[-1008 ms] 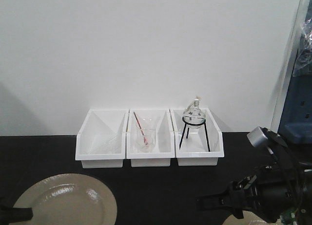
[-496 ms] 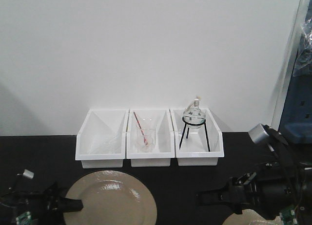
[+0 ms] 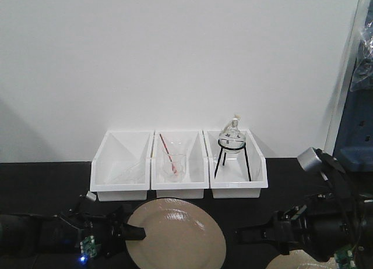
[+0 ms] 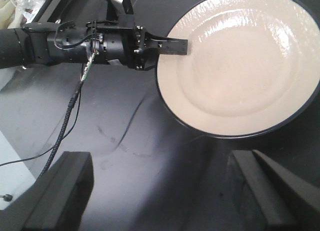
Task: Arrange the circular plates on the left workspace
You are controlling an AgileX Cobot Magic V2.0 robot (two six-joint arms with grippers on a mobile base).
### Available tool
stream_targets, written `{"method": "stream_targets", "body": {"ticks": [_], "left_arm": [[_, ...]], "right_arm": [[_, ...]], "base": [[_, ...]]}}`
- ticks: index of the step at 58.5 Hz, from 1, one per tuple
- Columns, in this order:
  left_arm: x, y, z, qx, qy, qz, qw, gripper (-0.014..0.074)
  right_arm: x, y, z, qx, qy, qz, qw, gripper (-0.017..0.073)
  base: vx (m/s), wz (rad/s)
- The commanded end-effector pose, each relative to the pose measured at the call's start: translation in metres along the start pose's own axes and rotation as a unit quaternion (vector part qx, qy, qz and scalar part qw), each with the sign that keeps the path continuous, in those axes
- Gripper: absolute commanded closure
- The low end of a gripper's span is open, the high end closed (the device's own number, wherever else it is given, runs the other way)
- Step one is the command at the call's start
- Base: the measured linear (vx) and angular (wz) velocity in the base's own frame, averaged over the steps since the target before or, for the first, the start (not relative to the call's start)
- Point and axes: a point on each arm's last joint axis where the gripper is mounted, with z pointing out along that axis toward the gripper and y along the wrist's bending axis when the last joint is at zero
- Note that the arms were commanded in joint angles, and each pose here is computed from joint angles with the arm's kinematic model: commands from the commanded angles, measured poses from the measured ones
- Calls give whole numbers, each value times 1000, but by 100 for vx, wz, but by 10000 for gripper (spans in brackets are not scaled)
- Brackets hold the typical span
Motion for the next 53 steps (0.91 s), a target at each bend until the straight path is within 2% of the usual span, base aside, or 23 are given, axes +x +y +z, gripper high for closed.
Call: {"method": "stream_targets", "body": {"ticks": [1, 12, 17, 24, 31, 38, 45, 53], "left_arm": [[-13, -36, -11, 62, -42, -18, 997, 564], [-12, -37, -11, 68, -38, 25, 997, 412], [-12, -38, -11, 72, -36, 44, 996, 291], [-12, -38, -11, 69, -38, 50, 996, 121], [-13, -35, -14, 56, -39, 78, 995, 9], [-15, -28, -18, 39, -30, 102, 994, -26], [-21, -21, -28, 22, -27, 120, 992, -8], [-30, -20, -47, 9, -35, 142, 989, 20]], "right_arm": [[-13, 12, -9, -16, -40, -6, 999, -26], [-13, 12, -9, -16, -40, -6, 999, -26], [-13, 12, -9, -16, -40, -6, 999, -26], [-12, 12, -9, -15, -37, -7, 999, -26], [-12, 12, -9, -18, -34, -8, 999, -26], [-11, 12, -9, -18, -30, -9, 999, -26], [-11, 12, -9, -19, -30, -10, 999, -26], [-11, 12, -9, -19, -29, -10, 999, -26]], "base": [[0, 0], [0, 0], [0, 0], [0, 0], [0, 0], [0, 0], [0, 0], [0, 0]]}}
